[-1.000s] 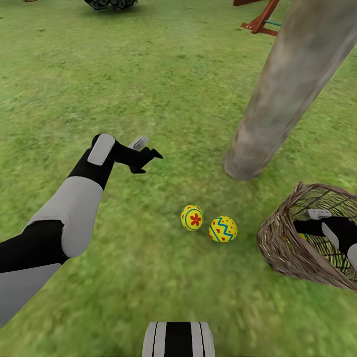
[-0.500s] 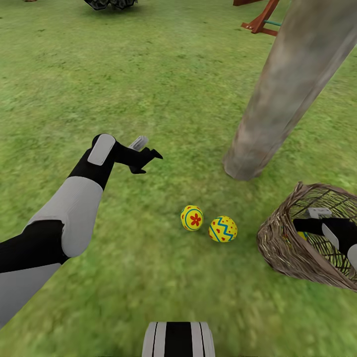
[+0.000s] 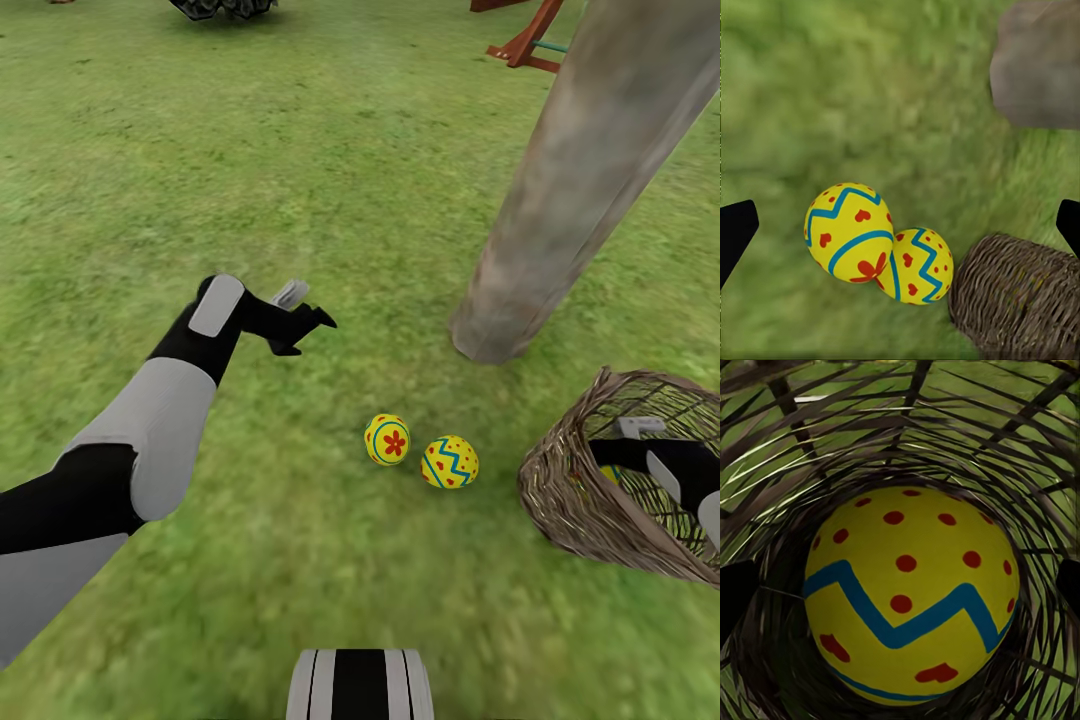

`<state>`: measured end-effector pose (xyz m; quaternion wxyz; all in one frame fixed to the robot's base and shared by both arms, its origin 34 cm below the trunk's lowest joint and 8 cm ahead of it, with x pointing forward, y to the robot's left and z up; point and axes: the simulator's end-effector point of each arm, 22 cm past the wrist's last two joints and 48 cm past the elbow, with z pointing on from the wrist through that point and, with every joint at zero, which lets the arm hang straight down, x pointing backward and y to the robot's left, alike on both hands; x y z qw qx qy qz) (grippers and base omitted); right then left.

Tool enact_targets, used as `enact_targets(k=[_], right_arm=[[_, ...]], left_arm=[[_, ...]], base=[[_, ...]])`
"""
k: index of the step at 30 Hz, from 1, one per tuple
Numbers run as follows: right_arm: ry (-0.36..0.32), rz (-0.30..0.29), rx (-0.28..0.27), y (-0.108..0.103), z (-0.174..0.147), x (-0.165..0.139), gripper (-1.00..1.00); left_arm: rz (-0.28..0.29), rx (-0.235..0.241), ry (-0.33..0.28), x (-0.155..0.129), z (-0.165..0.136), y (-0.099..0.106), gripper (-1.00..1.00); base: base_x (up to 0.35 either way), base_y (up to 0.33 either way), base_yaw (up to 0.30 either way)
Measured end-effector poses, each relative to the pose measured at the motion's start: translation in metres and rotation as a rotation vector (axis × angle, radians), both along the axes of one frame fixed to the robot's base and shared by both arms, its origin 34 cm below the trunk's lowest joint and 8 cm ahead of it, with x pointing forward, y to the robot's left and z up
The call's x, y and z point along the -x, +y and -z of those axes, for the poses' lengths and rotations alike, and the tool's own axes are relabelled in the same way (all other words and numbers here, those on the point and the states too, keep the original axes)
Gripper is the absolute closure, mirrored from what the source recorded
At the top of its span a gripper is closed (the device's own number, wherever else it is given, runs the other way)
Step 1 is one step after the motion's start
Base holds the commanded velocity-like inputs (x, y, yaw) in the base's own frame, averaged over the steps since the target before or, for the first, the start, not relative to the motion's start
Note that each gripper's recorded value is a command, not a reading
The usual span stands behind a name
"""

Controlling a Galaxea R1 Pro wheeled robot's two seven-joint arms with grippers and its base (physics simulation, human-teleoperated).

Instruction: Take the three Easter eggs out of the wicker basket on the lawn in the garden, then place them on the lawn next to a single tree (choose any tree) so that all three eggs are next to the same tree and none are left in the basket.

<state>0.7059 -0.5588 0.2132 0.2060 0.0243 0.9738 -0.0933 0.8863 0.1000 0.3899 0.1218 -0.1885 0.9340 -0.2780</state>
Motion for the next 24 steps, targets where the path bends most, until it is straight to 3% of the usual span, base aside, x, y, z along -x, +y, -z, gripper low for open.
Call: enact_targets(k=[24], right_arm=[[0.002,0.000,0.006,-0.003,0.000,0.002,-1.00]], left_arm=[[0.006,-0.004,0.035,0.009,0.012,-0.001,-1.00]], base=[[0.021,-0.013,0.000]])
